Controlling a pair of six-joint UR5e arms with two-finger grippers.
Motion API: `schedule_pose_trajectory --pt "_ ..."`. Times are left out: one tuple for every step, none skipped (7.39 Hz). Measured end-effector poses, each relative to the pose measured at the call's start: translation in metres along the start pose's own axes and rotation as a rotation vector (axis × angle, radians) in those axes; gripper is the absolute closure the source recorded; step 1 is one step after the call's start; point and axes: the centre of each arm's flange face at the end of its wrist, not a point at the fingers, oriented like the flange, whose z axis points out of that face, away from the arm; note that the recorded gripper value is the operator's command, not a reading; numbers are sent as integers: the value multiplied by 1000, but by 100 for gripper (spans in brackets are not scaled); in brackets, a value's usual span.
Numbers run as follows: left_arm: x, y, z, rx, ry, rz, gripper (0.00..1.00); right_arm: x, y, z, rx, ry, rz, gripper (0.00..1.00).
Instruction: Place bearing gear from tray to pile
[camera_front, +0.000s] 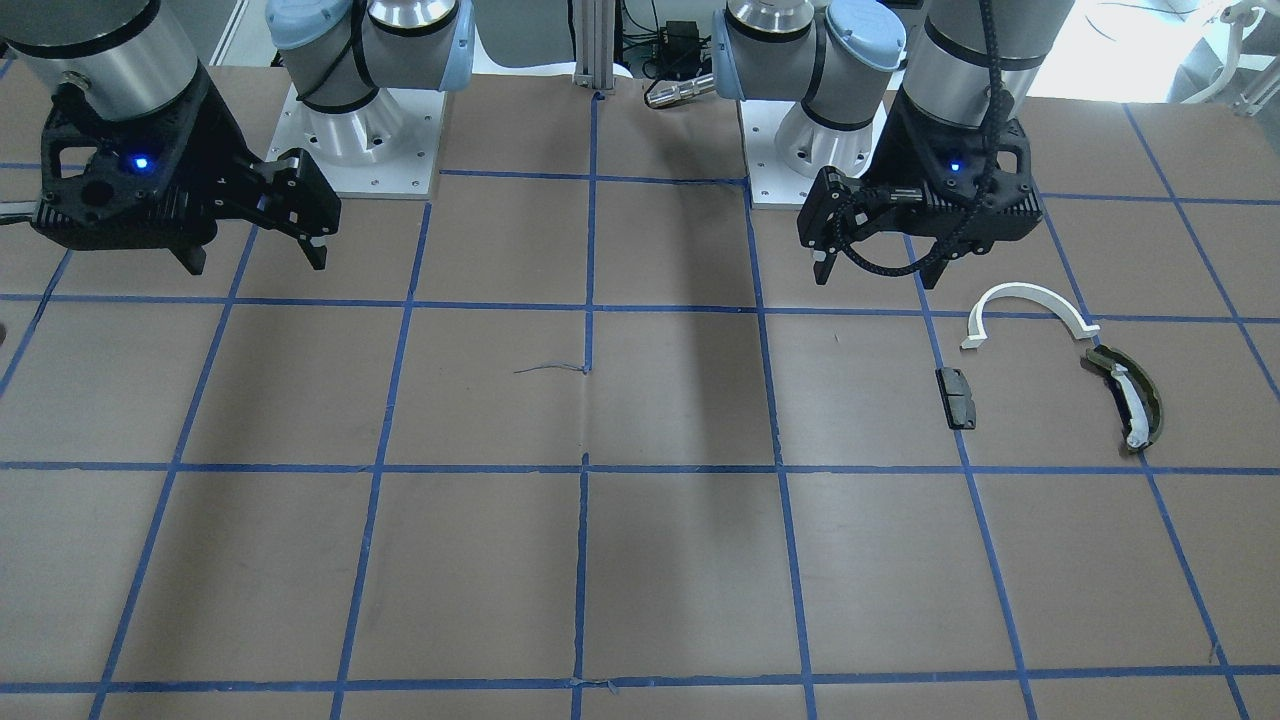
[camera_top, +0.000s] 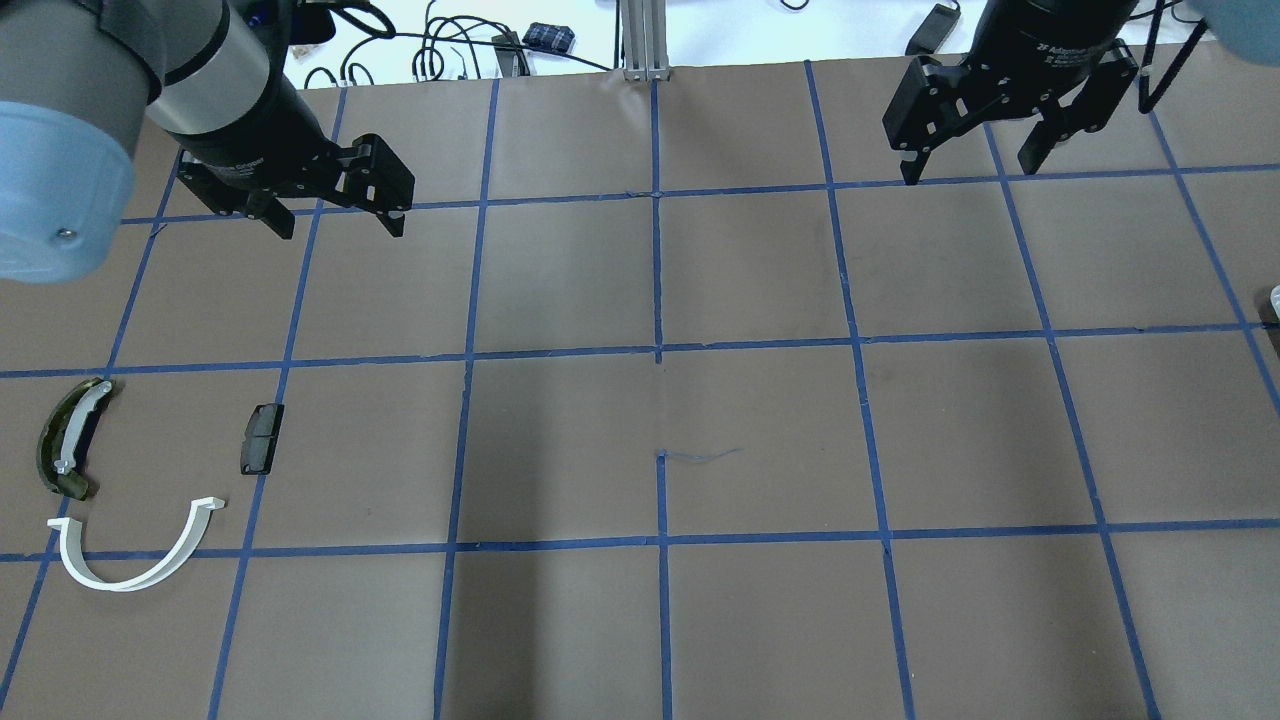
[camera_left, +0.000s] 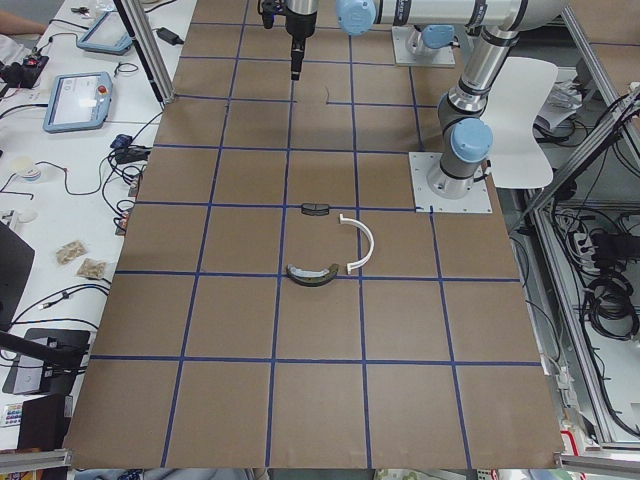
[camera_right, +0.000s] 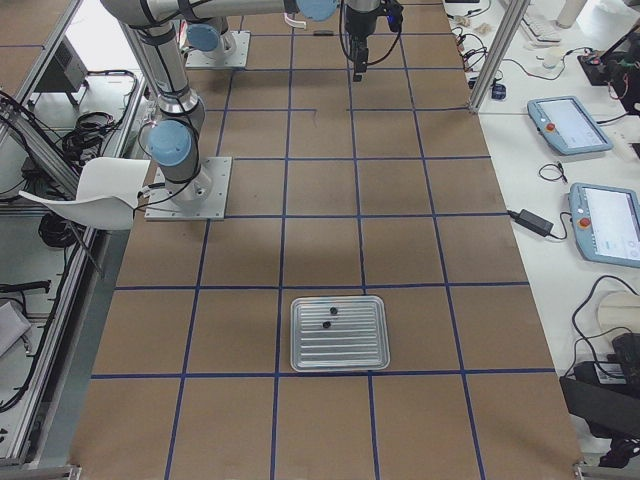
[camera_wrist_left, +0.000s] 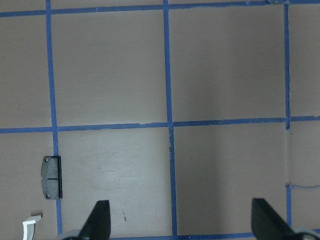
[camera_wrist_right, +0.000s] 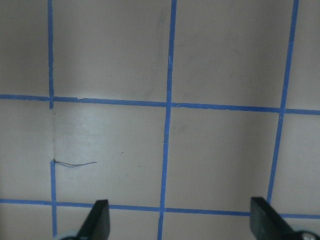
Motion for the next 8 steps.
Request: schedule_pose_trajectory --pt "0 0 0 0 0 1 0 0 0 0 0 0 0 0" --pt "0 0 2 -3 1 1 0 0 0 0 0 0 0 0" --pt "0 -1 2 -4 1 1 0 0 1 -1 1 -1 0 0" --pt "0 -1 3 -5 1 1 0 0 1 -1 1 -1 0 0" --pt "0 -1 3 -5 1 0 0 2 0 0 0 3 -4 0" --pt "0 -1 3 -5 1 1 0 9 -3 0 1 7 -25 0" --pt "0 -1 3 -6 1 1 0 31 -6 -1 2 10 -55 0" --pt "0 0 3 -5 1 1 0 76 -9 -2 3 9 -99 0"
